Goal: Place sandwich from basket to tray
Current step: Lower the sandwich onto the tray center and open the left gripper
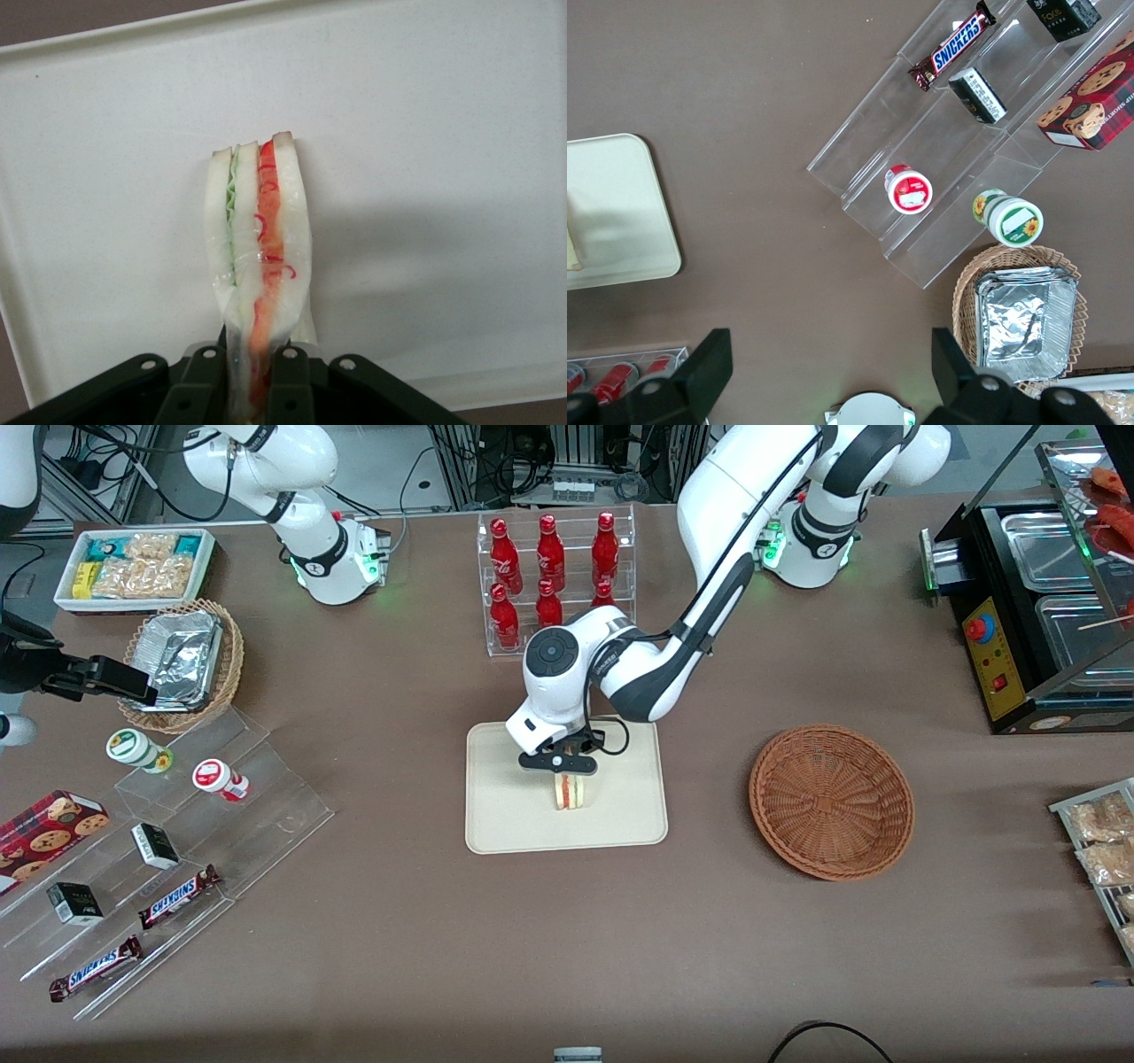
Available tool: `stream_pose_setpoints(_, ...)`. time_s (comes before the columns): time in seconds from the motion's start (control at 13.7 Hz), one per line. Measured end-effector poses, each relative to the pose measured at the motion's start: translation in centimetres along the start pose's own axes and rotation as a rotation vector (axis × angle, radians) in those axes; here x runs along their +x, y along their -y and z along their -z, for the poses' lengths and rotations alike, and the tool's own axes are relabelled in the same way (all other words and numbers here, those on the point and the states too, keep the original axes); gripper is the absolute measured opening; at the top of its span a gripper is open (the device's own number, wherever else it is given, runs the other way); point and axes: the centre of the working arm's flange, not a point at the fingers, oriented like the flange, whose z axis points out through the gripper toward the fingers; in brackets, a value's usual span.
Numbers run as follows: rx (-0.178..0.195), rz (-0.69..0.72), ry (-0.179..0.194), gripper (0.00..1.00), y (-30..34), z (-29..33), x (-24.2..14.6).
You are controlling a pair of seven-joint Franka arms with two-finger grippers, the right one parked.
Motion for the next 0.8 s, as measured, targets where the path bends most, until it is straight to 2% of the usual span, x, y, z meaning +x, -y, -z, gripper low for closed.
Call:
stream_pose_setpoints(0.07,0.000,0.000,0.001,0.16,0.0,-0.2,0.0)
stream_pose_setpoints(0.15,0.001,0.000,0.002,0.22,0.0,-0.3,0.0)
stream_pose_setpoints(0.44,-0.008,0.012,-0.009,0.61,0.1,0.1,0.5)
stream_pose_setpoints(0.66,-0.035,0.115,-0.043,0.93,0.2,2.3,1.7)
stream_pose_setpoints(0.73,-0.049,0.175,-0.060,1.00,0.4,3.7,2.2)
stream_pose_setpoints(0.8,-0.067,0.239,-0.080,1.00,0.8,5.4,2.8)
